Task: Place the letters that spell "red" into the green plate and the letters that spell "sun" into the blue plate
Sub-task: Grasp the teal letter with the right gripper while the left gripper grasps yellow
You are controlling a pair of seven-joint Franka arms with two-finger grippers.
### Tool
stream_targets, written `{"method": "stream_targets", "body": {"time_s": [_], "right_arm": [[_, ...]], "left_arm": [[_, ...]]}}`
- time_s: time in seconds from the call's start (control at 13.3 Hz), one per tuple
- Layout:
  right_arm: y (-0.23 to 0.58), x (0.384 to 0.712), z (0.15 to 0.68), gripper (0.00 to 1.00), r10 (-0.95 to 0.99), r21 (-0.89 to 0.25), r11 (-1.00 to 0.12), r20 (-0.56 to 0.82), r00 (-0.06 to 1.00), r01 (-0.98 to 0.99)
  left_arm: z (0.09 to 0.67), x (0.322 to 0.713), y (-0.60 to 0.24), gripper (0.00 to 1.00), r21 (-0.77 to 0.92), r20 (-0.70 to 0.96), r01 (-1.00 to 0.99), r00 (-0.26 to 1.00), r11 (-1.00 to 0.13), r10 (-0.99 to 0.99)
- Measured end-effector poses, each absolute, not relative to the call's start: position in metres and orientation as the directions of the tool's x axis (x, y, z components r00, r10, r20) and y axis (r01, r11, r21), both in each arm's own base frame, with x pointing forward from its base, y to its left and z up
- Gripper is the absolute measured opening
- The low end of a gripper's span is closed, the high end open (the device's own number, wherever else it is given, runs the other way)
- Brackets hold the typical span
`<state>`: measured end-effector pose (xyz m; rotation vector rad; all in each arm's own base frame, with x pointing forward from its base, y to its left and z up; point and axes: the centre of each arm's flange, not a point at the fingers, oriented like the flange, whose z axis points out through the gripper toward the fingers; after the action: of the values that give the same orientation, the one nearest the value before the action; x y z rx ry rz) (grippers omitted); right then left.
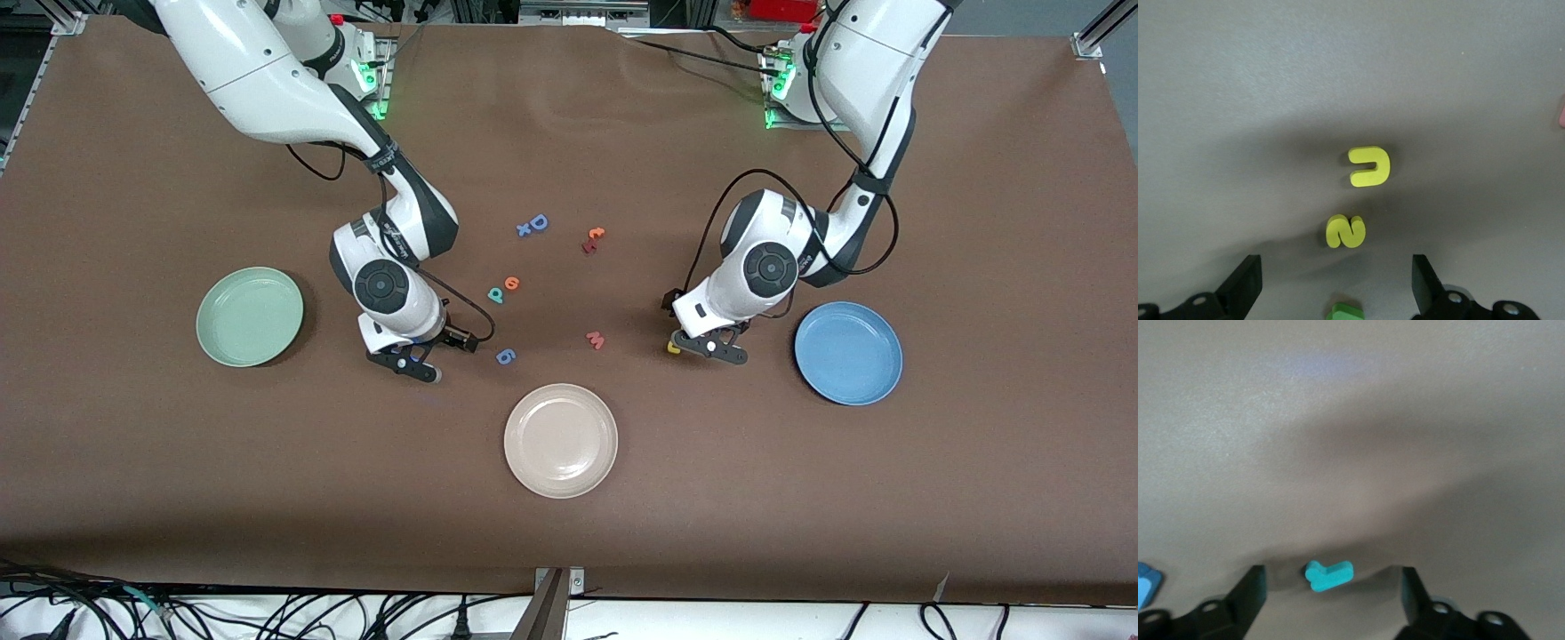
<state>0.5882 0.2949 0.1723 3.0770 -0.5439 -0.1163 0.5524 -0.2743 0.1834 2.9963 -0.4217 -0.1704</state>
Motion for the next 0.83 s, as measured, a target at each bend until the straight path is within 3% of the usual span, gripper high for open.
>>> {"method": "stream_targets", "body": {"time_s": [0.23,0.3,0.45,0.53,0.68,0.83], "right_arm": [[0.2957,0.5891,0.1727,0.66,-0.345,0.021,-0.939,-0.066,0.936,-0.344],[0.2956,0.5892,0.1728,0.66,-0.345,0.021,-0.939,-0.065,0.936,-0.344],[0.295,0.5906,0.175,0.49,-0.347,0.018,-0.938,-0.061,0.936,-0.347],[0.2952,0.5906,0.1751,0.48,-0.347,0.018,-0.938,-0.06,0.936,-0.347],[0.2955,0.5915,0.1766,0.36,-0.348,0.015,-0.938,-0.058,0.936,-0.348],[0.296,0.5916,0.1772,0.3,-0.348,0.014,-0.937,-0.057,0.936,-0.348]], "left_arm": [[0.1776,0.5478,-0.2842,0.93,0.119,-0.074,-0.294,0.95,-0.948,-0.304],[0.1766,0.5474,-0.2849,0.93,0.106,-0.07,-0.314,0.944,-0.944,-0.322],[0.1758,0.5474,-0.2849,0.75,0.078,-0.064,-0.352,0.932,-0.933,-0.357],[0.1749,0.5472,-0.2849,0.75,0.074,-0.064,-0.357,0.93,-0.931,-0.362],[0.1721,0.5469,-0.2848,0.56,0.071,-0.064,-0.362,0.928,-0.93,-0.366],[0.172,0.5477,-0.285,0.51,0.07,-0.059,-0.362,0.929,-0.929,-0.367]]}}
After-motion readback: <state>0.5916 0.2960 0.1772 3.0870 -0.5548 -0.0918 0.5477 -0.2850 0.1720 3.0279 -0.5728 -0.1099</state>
